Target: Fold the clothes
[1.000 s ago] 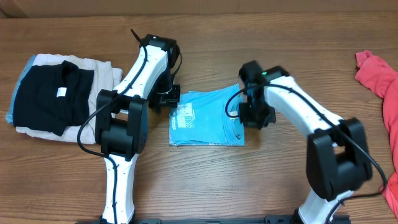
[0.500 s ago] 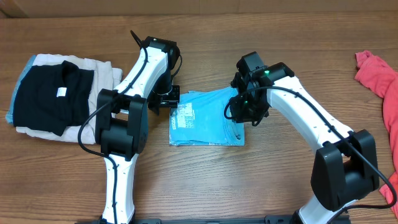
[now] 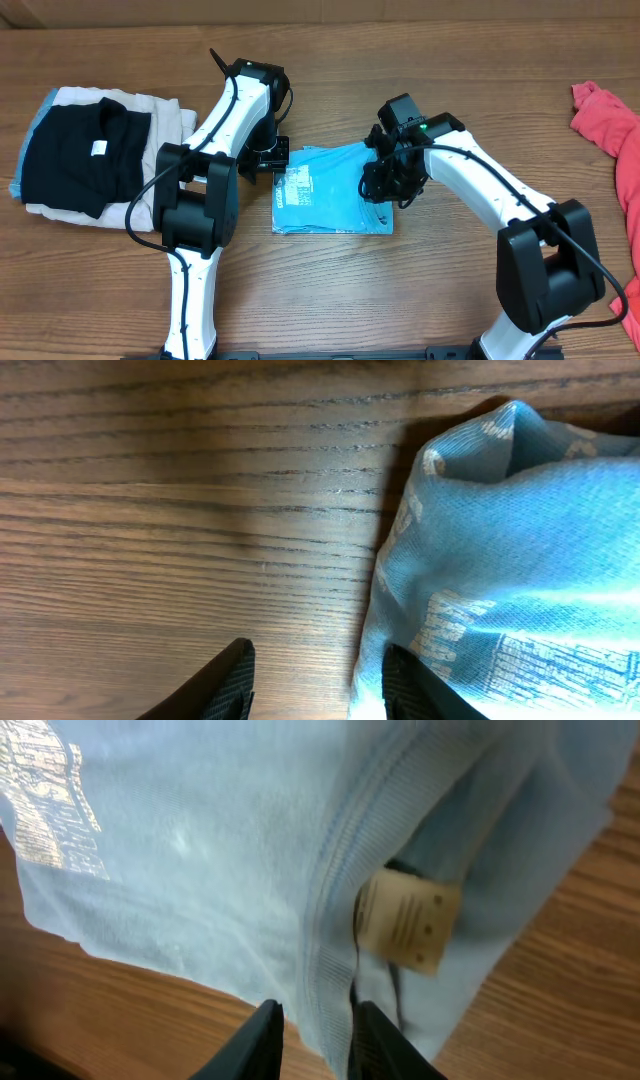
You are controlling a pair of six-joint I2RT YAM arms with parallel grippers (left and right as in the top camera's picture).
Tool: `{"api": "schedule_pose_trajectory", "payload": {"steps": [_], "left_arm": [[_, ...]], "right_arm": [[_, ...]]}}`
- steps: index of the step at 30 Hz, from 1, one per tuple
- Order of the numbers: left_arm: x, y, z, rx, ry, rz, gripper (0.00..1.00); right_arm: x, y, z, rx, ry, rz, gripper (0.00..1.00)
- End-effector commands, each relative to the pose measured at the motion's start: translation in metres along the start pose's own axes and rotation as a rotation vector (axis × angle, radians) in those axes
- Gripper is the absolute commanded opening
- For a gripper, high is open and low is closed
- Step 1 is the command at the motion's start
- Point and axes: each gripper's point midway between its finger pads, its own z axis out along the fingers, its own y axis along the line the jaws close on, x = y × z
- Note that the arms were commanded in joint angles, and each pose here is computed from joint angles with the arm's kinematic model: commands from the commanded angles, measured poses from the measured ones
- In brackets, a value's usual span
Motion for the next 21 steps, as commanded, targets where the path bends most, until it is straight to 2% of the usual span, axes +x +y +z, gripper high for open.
{"api": "schedule_pose_trajectory", "payload": {"steps": [1,8,11,17,21], "left_arm": [[0.001,0.000,0.005,-0.019,0.008,-0.014,0.45],[-0.001,-0.001,0.005,-0.015,-0.001,-0.014,0.45],[-0.001,-0.001,0.005,-0.015,-0.001,-0.014,0.45],[-0.002,-0.001,0.005,-0.015,-0.005,-0.014,0.46],[-0.003,-0.002,0.005,-0.013,-0.008,-0.014,0.46]], "right_arm": [[0.007,0.000,0.012,-0.016,0.020,-0.005,0.27],[0.011,-0.003,0.017,-0.014,0.028,-0.002,0.25],[0.010,-0.003,0.018,-0.014,0.025,-0.003,0.20],[0.017,-0.006,0.023,-0.013,0.044,0.004,0.16],[0.024,-0.008,0.027,-0.014,0.063,0.011,0.04]]}}
